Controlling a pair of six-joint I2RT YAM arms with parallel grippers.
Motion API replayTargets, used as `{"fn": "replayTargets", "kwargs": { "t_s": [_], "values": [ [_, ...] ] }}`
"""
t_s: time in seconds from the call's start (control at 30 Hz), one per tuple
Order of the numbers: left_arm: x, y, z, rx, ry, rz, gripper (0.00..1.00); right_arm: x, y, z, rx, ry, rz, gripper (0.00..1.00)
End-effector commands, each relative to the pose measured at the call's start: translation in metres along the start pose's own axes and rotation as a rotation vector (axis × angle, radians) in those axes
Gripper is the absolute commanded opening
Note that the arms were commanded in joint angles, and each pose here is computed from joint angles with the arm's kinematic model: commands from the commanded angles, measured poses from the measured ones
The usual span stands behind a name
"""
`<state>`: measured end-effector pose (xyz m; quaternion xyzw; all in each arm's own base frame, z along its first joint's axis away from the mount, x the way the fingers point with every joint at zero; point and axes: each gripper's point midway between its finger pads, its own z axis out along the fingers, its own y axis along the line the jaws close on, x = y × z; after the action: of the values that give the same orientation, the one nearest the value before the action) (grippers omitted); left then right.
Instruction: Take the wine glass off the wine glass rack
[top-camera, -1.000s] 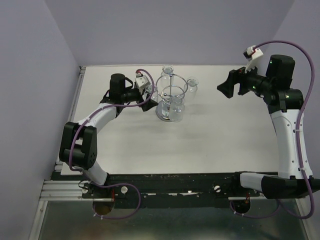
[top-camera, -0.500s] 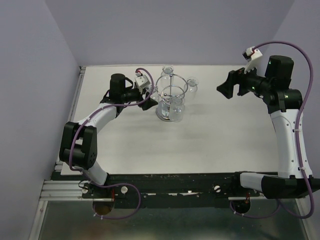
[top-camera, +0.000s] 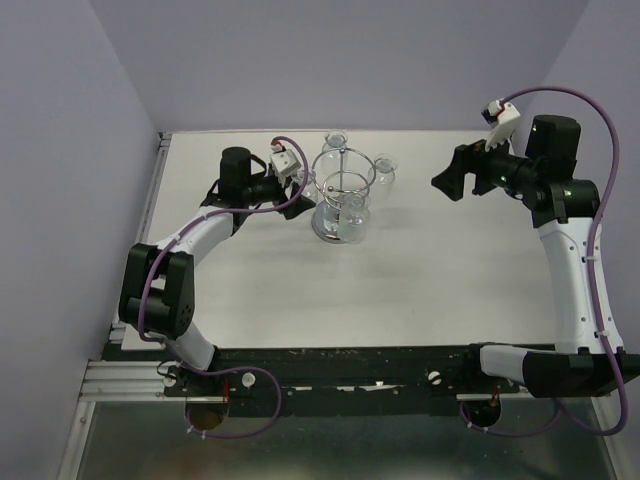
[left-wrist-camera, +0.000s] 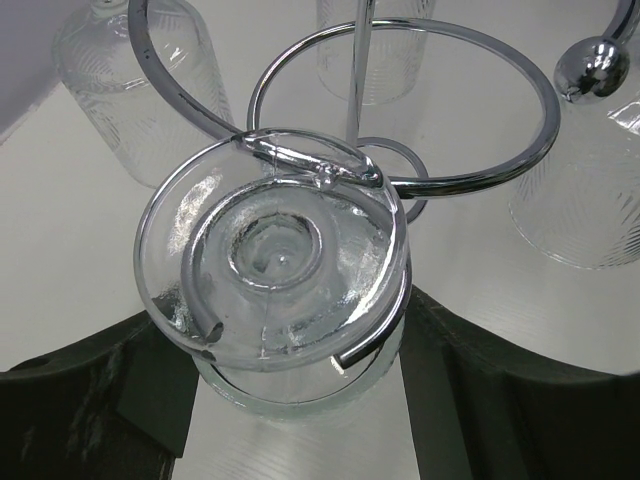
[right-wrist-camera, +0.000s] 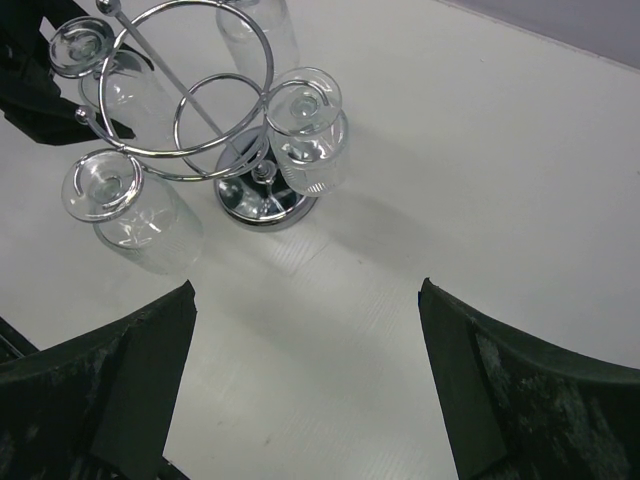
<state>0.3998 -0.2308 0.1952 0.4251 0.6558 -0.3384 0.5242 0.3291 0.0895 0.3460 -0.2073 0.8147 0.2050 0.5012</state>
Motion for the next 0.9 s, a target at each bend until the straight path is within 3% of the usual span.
{"fn": "replayTargets", "kwargs": {
  "t_s": [0.0,0.13,0.27,0.87],
  "values": [
    [-0.032,0.006,-0.002,-0.023,-0.062,0.109,0.48,-0.001,0.001,-0.005,0.012,-0.016,-0.004,1.0],
    [-0.034,0.004,-0.002,-0.014,-0.064,0.109,0.32,-0.001,0.0,-0.003,0.01,-0.013,0.002,1.0],
    [-0.033,0.005,-0.004,-0.029,-0.062,0.114,0.01,0.001,0.001,-0.001,0.0,-0.008,0.012,1.0],
    [-0.052,0.0,-0.021,-0.083,-0.077,0.153,0.0,0.001,0.003,0.006,-0.036,-0.018,0.018,1.0]
  ]
}}
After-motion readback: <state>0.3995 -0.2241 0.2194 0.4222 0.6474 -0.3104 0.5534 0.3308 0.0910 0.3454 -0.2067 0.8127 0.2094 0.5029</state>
